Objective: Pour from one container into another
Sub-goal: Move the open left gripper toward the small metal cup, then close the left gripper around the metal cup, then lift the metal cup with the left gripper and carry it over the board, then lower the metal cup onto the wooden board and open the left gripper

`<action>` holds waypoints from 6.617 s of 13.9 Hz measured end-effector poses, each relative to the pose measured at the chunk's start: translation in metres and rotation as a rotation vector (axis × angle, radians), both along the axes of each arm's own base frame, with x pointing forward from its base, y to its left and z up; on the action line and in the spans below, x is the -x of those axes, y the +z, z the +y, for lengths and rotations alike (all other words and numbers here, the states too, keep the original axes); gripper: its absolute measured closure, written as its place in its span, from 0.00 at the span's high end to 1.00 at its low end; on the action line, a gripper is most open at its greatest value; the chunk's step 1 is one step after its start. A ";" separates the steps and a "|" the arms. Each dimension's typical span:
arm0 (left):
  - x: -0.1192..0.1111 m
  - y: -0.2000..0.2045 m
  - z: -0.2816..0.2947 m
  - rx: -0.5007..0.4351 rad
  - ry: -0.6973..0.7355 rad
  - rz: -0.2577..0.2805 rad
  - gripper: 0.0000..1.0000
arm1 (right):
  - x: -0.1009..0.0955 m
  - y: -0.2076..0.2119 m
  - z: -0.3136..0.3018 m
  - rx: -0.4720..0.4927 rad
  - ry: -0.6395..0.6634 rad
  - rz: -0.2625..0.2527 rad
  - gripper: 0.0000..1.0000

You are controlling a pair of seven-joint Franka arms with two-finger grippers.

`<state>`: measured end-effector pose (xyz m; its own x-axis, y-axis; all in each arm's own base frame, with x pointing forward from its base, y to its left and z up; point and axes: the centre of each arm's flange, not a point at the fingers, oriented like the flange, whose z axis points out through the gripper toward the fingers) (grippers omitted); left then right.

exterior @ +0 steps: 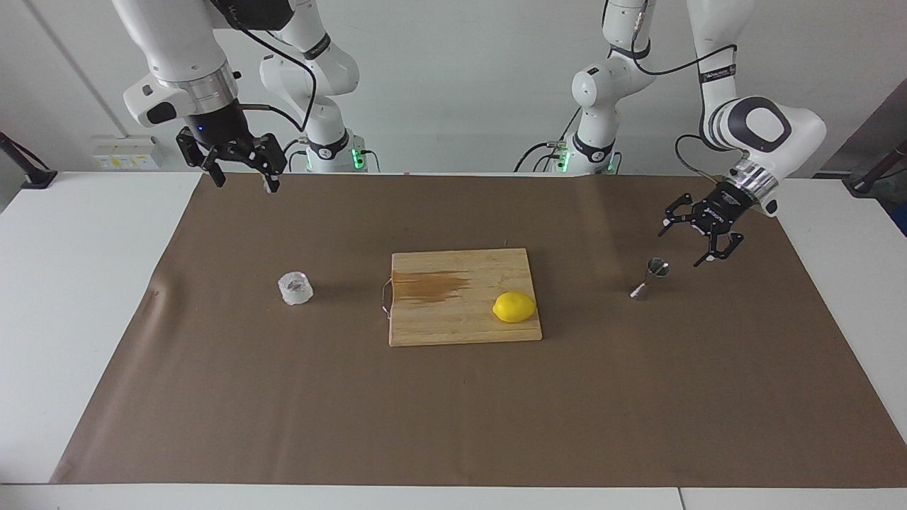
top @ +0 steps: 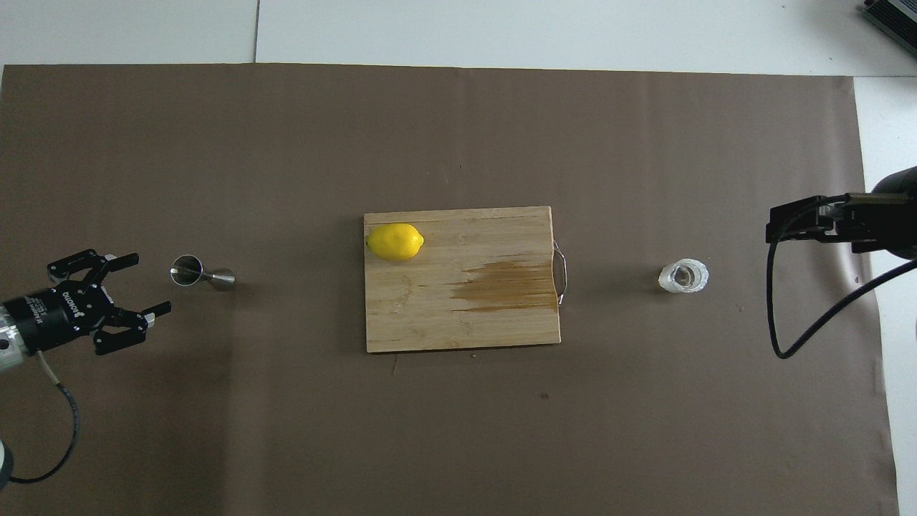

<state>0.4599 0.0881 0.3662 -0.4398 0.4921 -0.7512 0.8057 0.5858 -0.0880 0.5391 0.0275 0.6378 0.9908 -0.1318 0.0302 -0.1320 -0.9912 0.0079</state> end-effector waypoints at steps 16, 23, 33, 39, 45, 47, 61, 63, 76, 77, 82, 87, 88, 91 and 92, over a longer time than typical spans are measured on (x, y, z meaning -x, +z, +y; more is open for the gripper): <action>-0.001 -0.019 -0.038 -0.069 0.086 -0.010 1.00 | 0.000 0.000 0.000 0.000 0.000 0.000 1.00; 0.000 -0.022 -0.037 -0.073 0.089 -0.005 0.94 | 0.000 0.000 0.000 0.000 0.000 0.000 1.00; 0.000 -0.024 -0.036 -0.081 0.096 -0.004 0.81 | 0.000 0.000 0.000 0.000 0.000 0.000 1.00; 0.000 -0.024 -0.036 -0.077 0.101 -0.004 0.79 | 0.000 0.000 0.000 0.000 0.000 0.000 1.00; 0.000 -0.024 -0.038 -0.067 0.108 -0.005 0.76 | 0.000 0.000 0.000 0.000 0.000 0.000 1.00; 0.000 -0.024 -0.040 -0.068 0.106 -0.006 0.74 | 0.000 0.000 0.000 0.000 0.000 0.000 1.00; -0.002 -0.021 -0.040 -0.071 0.110 -0.015 0.51 | 0.000 0.000 0.000 0.000 0.000 0.000 1.00; -0.012 -0.010 -0.043 -0.048 0.090 -0.036 0.51 | 0.000 0.000 0.000 0.000 0.000 0.000 1.00; -0.071 0.074 -0.182 0.133 -0.063 -0.019 0.51 | 0.000 0.000 0.000 0.000 0.000 0.000 1.00; -0.071 0.074 -0.203 0.131 -0.059 -0.004 0.51 | 0.000 0.000 0.000 0.000 0.000 0.000 1.00; -0.044 0.068 -0.338 0.120 0.075 0.011 0.51 | 0.000 0.000 0.000 0.000 0.000 0.000 1.00; -0.012 0.069 -0.424 0.145 0.153 0.009 0.51 | 0.000 0.000 0.000 0.000 0.000 0.000 1.00; -0.008 0.068 -0.437 0.147 0.150 0.012 0.51 | 0.000 0.000 0.000 0.000 0.000 0.000 1.00; -0.005 0.052 -0.458 0.134 0.136 0.031 0.51 | 0.000 0.000 0.000 0.000 0.000 0.000 1.00; -0.004 0.043 -0.463 0.123 0.134 0.039 0.51 | 0.000 0.000 0.000 0.000 0.000 0.000 1.00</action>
